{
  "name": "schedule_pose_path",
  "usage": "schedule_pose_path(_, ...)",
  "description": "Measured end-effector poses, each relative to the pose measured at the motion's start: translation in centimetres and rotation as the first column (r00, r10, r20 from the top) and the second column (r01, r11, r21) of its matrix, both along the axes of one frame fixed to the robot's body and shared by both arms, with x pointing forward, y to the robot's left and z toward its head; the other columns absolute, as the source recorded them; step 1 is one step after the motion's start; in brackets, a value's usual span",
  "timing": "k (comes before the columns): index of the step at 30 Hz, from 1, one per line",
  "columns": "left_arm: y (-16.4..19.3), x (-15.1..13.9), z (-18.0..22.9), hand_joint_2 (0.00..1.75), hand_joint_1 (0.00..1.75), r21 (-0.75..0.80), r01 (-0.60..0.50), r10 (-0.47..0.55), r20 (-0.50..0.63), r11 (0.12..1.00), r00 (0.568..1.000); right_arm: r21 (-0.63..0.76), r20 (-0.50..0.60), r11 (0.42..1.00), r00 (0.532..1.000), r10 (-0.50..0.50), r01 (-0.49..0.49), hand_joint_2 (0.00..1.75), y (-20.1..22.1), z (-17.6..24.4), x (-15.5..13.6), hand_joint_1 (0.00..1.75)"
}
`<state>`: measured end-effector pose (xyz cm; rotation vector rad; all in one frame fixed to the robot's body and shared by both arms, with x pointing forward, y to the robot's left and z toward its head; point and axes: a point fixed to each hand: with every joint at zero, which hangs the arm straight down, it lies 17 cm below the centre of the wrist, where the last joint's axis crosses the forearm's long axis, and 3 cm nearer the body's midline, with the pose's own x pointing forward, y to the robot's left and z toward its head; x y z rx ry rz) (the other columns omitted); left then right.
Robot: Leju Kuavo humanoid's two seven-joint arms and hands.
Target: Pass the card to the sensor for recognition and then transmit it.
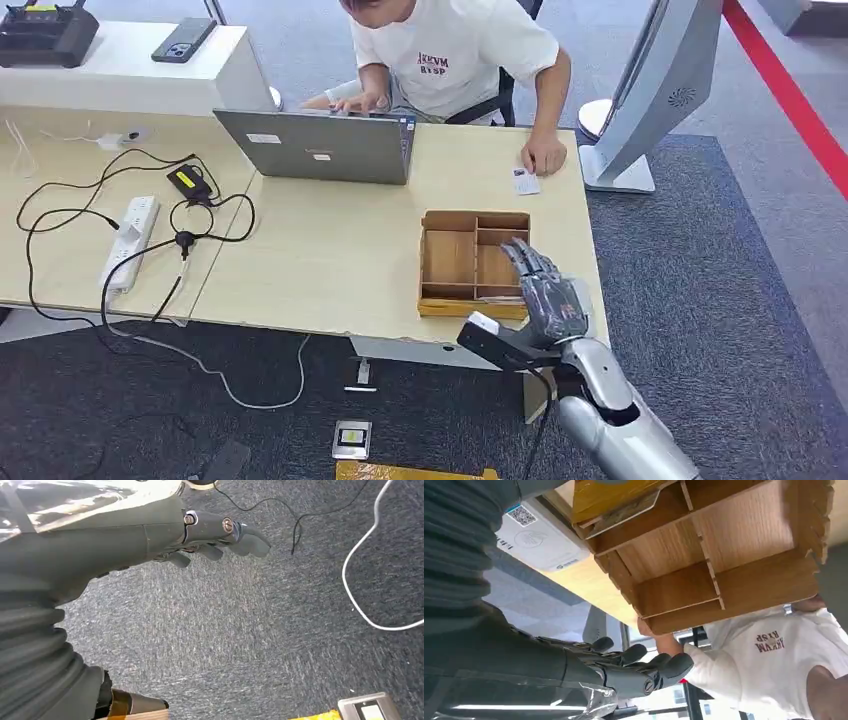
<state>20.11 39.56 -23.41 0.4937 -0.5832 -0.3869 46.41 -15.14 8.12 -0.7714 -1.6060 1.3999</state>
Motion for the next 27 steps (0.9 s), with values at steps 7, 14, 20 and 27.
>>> schedule_pose_path(7,-0.1,0.0,0.0,1.75,0.00,0.000,0.000,0.000,-0.005,1.000,1.000,0.019,0.040,1.000,0.999,-0.012,0.011,1.75,0.0,-0.3,0.4,0.00)
schedule_pose_path(14,-0.3,0.2,0.0,1.75,0.00,-0.005,0.002,-0.002,-0.004,1.000,1.000,0.017,0.015,0.999,0.999,-0.029,0.028,1.75,-0.1,-2.7,0.7,0.00)
schedule_pose_path(20,-0.3,0.2,-0.1,1.75,0.00,-0.004,-0.001,0.001,-0.011,1.000,1.000,0.007,-0.016,0.999,0.999,-0.047,0.047,1.75,-0.4,-4.2,0.9,0.00)
schedule_pose_path(27,-0.4,0.7,0.0,1.75,0.00,-0.006,0.007,-0.007,-0.009,1.000,1.000,0.003,-0.049,0.998,0.996,-0.068,0.069,1.75,-1.0,-5.2,1.2,0.00)
